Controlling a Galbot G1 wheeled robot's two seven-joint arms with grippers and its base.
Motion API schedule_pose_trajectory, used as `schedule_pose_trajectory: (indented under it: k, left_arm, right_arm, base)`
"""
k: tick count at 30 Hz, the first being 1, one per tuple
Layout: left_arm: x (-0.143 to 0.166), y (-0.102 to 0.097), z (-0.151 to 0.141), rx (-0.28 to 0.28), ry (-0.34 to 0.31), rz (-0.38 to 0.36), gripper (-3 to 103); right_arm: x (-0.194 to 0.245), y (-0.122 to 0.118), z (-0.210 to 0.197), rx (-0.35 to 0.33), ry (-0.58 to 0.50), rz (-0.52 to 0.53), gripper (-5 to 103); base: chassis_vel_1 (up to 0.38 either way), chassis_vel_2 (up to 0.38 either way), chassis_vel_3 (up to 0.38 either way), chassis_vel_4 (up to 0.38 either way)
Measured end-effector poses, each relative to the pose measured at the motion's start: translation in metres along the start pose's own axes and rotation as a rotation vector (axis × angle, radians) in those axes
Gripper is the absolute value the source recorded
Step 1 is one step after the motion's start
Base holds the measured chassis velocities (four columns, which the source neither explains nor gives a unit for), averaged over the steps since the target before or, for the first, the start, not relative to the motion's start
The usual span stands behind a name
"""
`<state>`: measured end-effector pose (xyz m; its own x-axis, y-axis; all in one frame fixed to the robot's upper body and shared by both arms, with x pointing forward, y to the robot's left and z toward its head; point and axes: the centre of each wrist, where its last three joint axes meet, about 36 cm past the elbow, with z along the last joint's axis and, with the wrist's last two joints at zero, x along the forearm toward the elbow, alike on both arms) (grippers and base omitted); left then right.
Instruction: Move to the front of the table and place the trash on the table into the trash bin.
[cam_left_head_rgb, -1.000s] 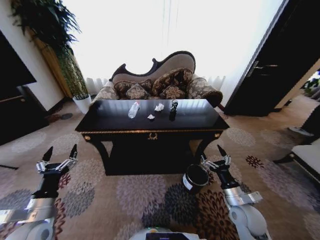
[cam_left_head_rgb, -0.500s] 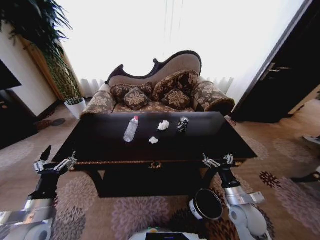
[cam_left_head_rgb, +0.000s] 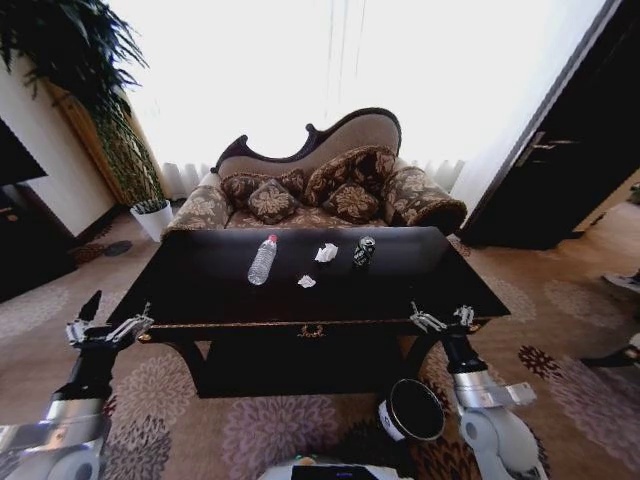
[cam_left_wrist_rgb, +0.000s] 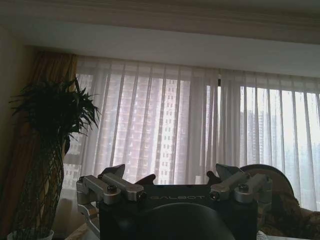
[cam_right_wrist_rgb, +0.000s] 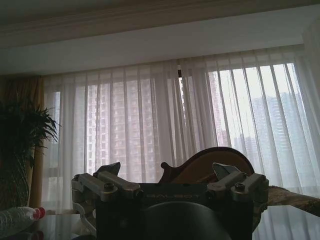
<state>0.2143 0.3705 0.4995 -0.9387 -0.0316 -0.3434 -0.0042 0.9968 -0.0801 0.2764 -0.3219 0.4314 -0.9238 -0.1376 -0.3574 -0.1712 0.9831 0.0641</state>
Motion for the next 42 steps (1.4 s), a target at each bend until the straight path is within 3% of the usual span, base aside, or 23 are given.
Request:
schedule_pose_trajectory:
  k: [10, 15, 18, 19, 23, 28, 31, 34, 37, 42]
  left_arm:
    - [-0.002, -0.003, -0.001, -0.001, 0.012, -0.009, 100]
    - [-0.008, -0.026, -0.014, 0.062, 0.020, 0.007, 100]
    - [-0.015, -0.036, -0.021, 0.095, 0.043, 0.036, 100]
    - [-0.022, -0.042, -0.029, 0.107, 0.078, 0.073, 100]
    - [-0.032, -0.036, -0.042, 0.089, 0.111, 0.115, 100]
    - [-0.065, -0.008, -0.047, 0.028, 0.169, 0.149, 100]
    - [-0.075, -0.003, -0.044, 0.044, 0.190, 0.147, 100]
    - [-0.092, -0.005, -0.041, 0.123, 0.235, 0.164, 100]
    - [-0.102, -0.006, -0.039, 0.140, 0.258, 0.189, 100]
    - [-0.126, -0.005, -0.040, 0.110, 0.300, 0.245, 100]
  right_arm:
    - [-0.003, 0.004, -0.001, -0.003, -0.026, -0.009, 100]
    - [-0.006, 0.006, -0.013, 0.027, -0.059, -0.016, 100]
    - [-0.008, 0.009, -0.021, 0.037, -0.077, -0.017, 100]
    - [-0.012, 0.016, -0.027, 0.039, -0.093, -0.029, 100]
    - [-0.021, 0.024, -0.028, 0.034, -0.097, -0.071, 100]
    - [-0.023, 0.030, -0.028, 0.024, -0.099, -0.091, 100]
    - [-0.024, 0.032, -0.029, 0.019, -0.104, -0.097, 100]
    - [-0.021, 0.040, -0.026, 0.011, -0.096, -0.110, 100]
    - [-0.018, 0.046, -0.024, 0.009, -0.094, -0.118, 100]
    - [-0.015, 0.056, -0.025, -0.005, -0.096, -0.131, 100]
  base:
    - [0.000, 0.000, 0.000, 0.000]
    - [0.000, 0.000, 0.000, 0.000]
    - [0.000, 0.000, 0.000, 0.000]
    - [0.000, 0.000, 0.000, 0.000]
    - [0.000, 0.000, 0.000, 0.000]
    - [0.000, 0.000, 0.000, 0.000]
    - [0.000, 0.000, 0.000, 0.000]
    - [0.000, 0.000, 0.000, 0.000]
    - [0.000, 0.000, 0.000, 0.000]
    - [0.000, 0.000, 0.000, 0.000]
